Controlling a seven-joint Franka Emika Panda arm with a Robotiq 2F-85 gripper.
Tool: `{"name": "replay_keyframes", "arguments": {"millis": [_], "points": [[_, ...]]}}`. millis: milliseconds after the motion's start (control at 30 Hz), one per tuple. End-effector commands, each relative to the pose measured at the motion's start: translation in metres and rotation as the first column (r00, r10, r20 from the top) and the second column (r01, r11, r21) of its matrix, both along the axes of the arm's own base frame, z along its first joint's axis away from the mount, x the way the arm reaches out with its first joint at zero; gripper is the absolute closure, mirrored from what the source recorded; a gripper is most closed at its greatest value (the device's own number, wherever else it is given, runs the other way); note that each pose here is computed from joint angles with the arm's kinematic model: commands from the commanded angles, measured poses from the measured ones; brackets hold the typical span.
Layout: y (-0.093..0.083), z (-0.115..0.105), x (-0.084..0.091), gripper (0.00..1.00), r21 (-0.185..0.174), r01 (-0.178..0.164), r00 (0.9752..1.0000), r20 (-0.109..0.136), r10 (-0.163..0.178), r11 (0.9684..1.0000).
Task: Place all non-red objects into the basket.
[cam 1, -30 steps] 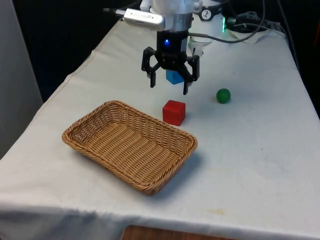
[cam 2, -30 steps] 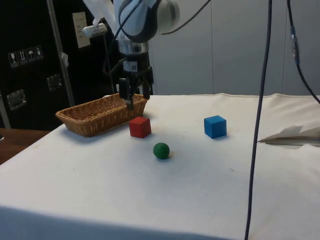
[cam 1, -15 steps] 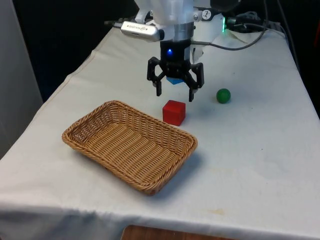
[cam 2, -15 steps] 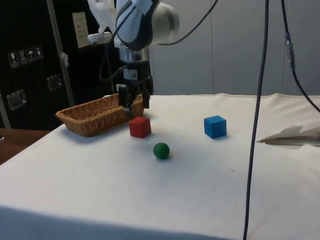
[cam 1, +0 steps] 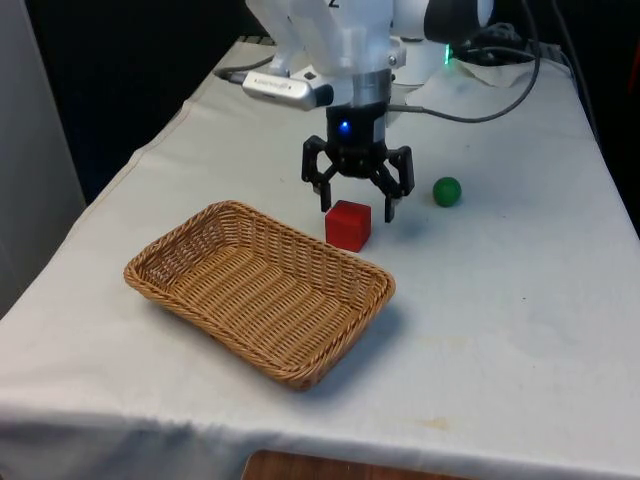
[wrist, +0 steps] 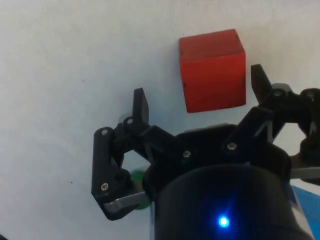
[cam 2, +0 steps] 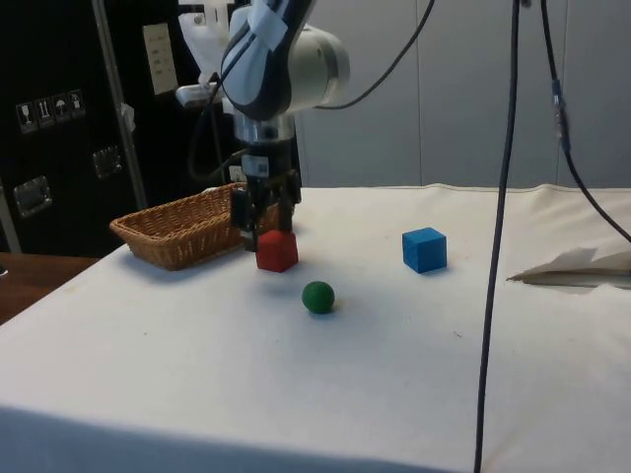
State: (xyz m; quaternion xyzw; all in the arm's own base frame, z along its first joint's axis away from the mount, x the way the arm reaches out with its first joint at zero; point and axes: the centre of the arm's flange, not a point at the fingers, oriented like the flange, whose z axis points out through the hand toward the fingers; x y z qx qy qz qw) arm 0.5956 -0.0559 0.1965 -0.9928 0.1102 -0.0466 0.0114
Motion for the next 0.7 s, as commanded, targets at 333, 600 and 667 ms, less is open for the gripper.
{"name": "replay_keyframes", "arguments": {"millis": [333,600,667], "points": [[0.001,-0.018,0.001,0.0,0.016,0.003,1.0,0.007,-0.003,0.9999],[0.001,-0.019,0.0,0.0,0.011,0.003,1.0,0.002,-0.003,0.9999],[0.0,-0.019,0.0,0.0,0.005,0.003,1.0,-0.005,-0.003,1.0]]}}
